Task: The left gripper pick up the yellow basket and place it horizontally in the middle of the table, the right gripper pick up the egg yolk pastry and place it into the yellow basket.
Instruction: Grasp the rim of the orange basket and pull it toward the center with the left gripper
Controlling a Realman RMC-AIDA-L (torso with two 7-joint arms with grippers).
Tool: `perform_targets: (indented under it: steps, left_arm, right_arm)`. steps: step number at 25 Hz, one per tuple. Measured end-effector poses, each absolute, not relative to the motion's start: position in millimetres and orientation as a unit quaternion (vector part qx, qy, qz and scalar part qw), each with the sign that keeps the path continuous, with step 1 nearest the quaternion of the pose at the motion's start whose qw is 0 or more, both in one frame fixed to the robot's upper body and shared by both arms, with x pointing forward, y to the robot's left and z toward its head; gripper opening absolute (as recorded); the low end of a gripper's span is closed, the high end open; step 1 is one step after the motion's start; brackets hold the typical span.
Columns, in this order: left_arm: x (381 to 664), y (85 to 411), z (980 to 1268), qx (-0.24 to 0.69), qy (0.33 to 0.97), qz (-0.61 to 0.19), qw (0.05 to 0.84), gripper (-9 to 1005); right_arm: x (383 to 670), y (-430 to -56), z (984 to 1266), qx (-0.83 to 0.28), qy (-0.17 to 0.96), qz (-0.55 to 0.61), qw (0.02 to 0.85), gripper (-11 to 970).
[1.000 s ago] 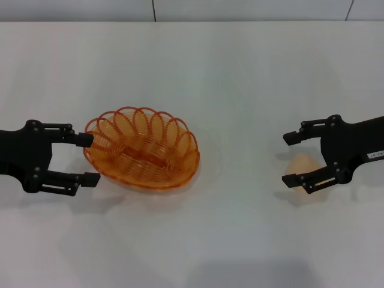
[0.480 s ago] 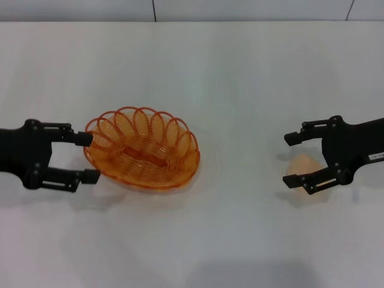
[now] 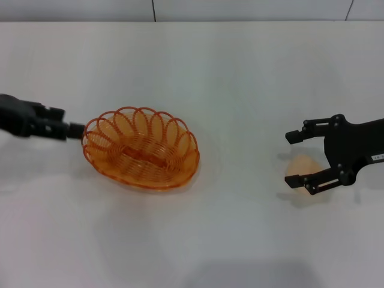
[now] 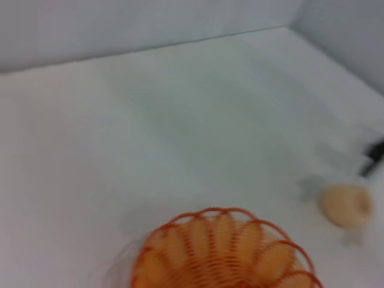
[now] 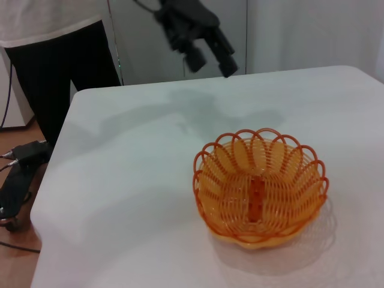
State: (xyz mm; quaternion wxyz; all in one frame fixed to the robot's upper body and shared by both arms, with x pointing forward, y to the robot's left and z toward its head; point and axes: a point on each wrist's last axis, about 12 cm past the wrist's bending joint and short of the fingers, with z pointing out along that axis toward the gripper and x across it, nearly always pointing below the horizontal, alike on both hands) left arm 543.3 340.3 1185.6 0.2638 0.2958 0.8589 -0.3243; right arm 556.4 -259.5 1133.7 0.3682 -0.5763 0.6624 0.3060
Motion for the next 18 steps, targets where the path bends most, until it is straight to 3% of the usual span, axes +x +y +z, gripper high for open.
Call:
perform_targets:
  steps: [9,18]
  left_arm:
    - [579.4,337.4,1190.9,0.168,0.936,-0.251,0.182,773]
    - [608.9,302.5,1165.8,0.154,0.957,-0.206,0.134,768]
  right_arm:
    - [552.1,-260.3,1131.3,-0.581,0.653,0.308,0.374,854]
    - [551.3,-257.7,1131.0,-0.587,0.646,0.311,0.376,854]
